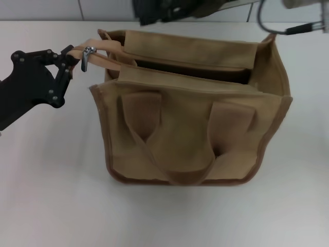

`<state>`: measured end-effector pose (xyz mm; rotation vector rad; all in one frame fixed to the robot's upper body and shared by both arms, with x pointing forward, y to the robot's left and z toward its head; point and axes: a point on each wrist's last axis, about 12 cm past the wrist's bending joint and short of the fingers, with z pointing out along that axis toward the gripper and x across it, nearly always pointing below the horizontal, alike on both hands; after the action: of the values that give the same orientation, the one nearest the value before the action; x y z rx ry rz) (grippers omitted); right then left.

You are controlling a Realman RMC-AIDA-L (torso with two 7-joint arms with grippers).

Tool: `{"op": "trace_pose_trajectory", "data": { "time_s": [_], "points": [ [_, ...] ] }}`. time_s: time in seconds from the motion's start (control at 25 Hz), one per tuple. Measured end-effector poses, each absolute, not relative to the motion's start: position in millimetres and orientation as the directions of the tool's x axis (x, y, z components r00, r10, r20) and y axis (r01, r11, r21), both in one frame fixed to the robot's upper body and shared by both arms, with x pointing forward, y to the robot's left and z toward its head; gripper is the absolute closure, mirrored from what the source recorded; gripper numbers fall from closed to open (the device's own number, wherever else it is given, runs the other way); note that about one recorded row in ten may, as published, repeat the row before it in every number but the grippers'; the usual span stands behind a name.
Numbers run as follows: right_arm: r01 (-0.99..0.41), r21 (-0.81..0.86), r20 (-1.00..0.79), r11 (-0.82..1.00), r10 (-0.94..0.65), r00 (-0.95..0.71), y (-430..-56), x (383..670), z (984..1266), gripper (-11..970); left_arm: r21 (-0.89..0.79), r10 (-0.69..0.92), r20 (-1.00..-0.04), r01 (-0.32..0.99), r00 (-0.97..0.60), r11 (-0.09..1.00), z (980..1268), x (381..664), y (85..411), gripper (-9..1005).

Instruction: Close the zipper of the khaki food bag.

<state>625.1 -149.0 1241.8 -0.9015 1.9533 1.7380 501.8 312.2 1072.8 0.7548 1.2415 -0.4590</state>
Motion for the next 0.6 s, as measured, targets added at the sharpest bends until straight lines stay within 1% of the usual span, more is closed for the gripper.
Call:
{"op": "trace_pose_trajectory", "data": {
  "time_s": [0.16, 0.6],
  "points": [
    [-0.653, 0.755, -0.622, 0.06, -0.251, -0.742, -134, 625, 1239, 265, 0.25, 0.079, -0.959, 0.683, 0.272, 0.687, 1073, 503, 313, 981],
    [-0.614, 0.778, -0.558, 0.133, -0.303, -0.773, -109, 621, 1223, 265, 0.242, 0.075, -0.962, 0.688, 0.264, 0.684, 1077, 505, 318, 981]
  ]
}}
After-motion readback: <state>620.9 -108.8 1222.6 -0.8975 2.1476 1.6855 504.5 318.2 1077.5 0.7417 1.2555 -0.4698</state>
